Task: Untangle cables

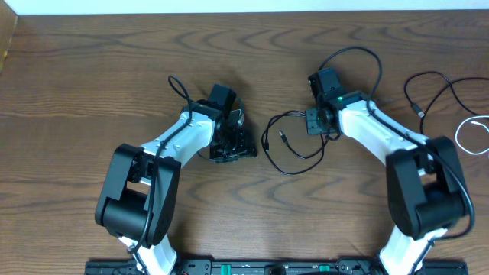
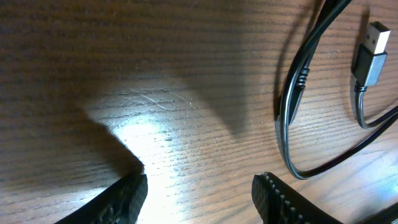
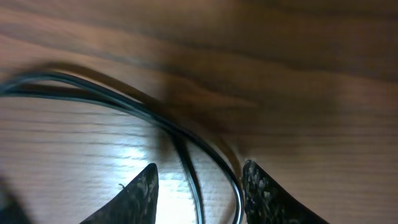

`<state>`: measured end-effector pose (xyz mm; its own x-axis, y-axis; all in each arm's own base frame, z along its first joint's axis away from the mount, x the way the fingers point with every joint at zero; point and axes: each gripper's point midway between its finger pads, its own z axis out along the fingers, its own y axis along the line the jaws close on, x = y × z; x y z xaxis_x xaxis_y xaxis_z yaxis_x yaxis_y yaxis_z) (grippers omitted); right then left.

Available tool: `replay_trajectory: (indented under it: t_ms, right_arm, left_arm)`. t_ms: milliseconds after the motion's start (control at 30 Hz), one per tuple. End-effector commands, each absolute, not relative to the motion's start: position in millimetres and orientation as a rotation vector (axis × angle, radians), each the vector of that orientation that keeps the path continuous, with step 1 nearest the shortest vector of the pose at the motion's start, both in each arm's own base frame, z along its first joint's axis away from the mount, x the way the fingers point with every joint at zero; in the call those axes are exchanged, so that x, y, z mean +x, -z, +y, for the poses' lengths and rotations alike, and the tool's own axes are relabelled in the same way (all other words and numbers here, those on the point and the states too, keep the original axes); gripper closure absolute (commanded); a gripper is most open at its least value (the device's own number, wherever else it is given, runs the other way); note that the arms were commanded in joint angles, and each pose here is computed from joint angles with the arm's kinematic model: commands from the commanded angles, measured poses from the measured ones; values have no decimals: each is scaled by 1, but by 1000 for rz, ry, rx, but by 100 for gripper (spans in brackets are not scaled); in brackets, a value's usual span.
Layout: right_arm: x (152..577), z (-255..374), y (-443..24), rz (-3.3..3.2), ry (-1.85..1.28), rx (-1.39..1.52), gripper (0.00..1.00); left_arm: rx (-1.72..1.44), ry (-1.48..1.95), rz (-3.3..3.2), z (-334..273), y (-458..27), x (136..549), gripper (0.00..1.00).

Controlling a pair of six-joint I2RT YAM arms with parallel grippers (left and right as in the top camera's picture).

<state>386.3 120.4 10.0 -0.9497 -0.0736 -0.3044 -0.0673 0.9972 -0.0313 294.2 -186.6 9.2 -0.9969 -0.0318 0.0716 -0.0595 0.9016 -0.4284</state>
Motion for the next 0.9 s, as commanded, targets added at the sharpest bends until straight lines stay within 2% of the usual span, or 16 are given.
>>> replay_trajectory:
  t_ms: [0, 100, 233, 333, 667, 767, 867]
  right_arm:
    - [382, 108, 13, 2876, 116, -130, 60]
    - [378, 104, 21, 2903, 129, -124, 62]
    - [362, 118, 26, 2979, 0, -144, 89]
    - [352, 128, 27, 3025, -101, -154, 99]
    - [335, 141, 10, 3072, -247, -162, 99]
    - [347, 139, -21, 2983, -275, -144, 99]
    - [370, 129, -74, 2818, -314, -93, 99]
  left_arm:
    - [63, -616, -3017, -179, -4, 293, 40]
    - [63, -616, -3017, -179, -4, 293, 40]
    - [62, -616, -3019, -179, -4, 293, 40]
    - [61, -618, -3021, -180, -4, 294, 40]
    - [62, -618, -3020, -180, -4, 294, 40]
    - [62, -618, -3020, -179, -4, 294, 40]
    - [62, -617, -3019, -179, -4, 294, 40]
